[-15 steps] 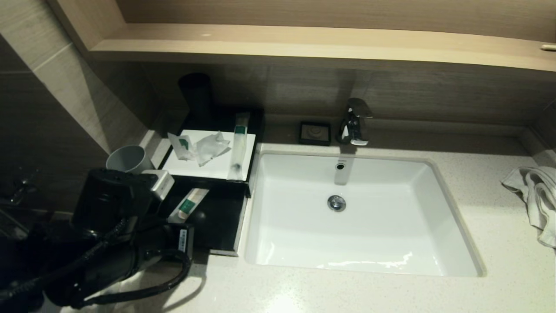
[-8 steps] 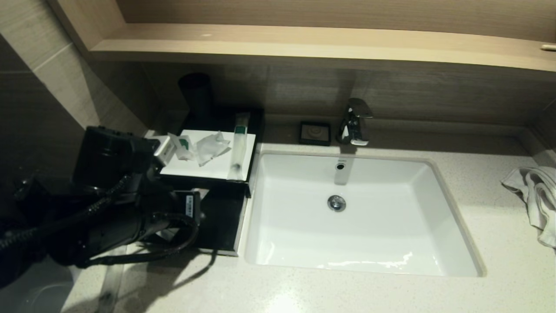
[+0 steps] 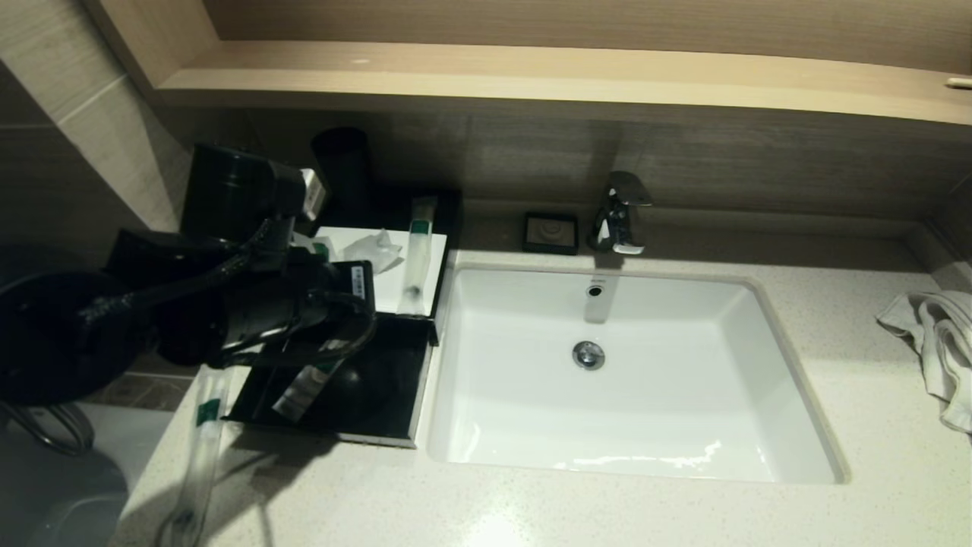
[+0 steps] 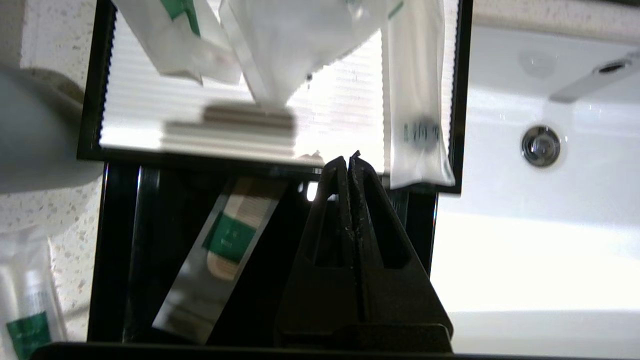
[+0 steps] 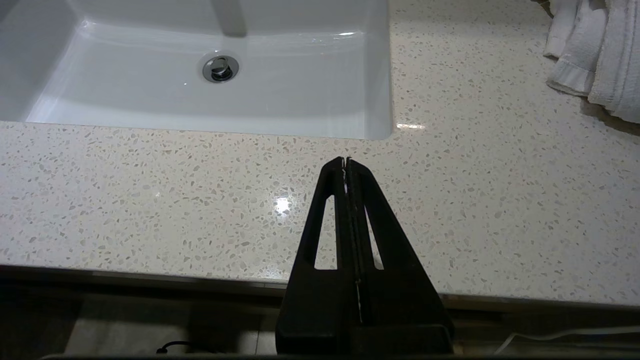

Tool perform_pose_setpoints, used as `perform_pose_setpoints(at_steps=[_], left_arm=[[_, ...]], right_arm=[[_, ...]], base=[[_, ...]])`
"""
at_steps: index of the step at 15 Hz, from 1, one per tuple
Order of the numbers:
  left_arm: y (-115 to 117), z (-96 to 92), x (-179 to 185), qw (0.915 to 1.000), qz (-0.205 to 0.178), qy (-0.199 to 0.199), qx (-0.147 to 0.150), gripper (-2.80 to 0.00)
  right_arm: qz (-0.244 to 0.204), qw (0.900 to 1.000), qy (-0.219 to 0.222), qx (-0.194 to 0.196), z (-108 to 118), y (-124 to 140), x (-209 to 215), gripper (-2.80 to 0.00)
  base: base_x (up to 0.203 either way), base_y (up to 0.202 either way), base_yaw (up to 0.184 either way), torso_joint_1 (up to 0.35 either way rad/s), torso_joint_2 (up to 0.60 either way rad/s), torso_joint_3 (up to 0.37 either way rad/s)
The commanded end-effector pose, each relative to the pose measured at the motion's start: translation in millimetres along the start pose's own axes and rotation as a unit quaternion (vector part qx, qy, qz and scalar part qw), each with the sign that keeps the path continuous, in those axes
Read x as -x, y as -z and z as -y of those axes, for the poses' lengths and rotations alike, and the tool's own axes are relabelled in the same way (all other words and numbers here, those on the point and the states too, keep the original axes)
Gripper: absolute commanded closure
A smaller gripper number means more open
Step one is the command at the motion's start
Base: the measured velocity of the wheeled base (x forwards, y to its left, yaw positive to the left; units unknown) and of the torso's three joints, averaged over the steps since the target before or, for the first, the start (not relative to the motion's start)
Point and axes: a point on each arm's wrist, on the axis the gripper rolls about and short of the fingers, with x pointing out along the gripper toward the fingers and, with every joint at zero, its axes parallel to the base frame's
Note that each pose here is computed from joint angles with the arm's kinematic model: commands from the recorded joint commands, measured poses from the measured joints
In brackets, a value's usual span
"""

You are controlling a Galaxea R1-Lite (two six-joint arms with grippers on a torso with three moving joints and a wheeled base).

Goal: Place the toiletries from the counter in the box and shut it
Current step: Pick up the bathroom toiletry

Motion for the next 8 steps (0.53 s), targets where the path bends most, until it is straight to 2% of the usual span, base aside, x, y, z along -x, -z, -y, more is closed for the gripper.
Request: perform_pose_setpoints(at_steps=[1, 8], left_arm=[[-3, 4.7, -26, 0.9999, -0.004, -0.011, 0.002, 0.00], [-6, 10.6, -52, 0.9990, 0.018, -0.042, 0.006, 0.00]], right_arm=[[0.000, 1.000, -0.001, 0.000, 0, 0, 0, 0.00], [0.000, 1.000, -0.001, 0.000, 0, 0, 0, 0.00]], base=[[0.000, 0.000, 0.000, 0.000, 0.00, 0.000], [0.000, 0.000, 0.000, 0.000, 0.00, 0.000]])
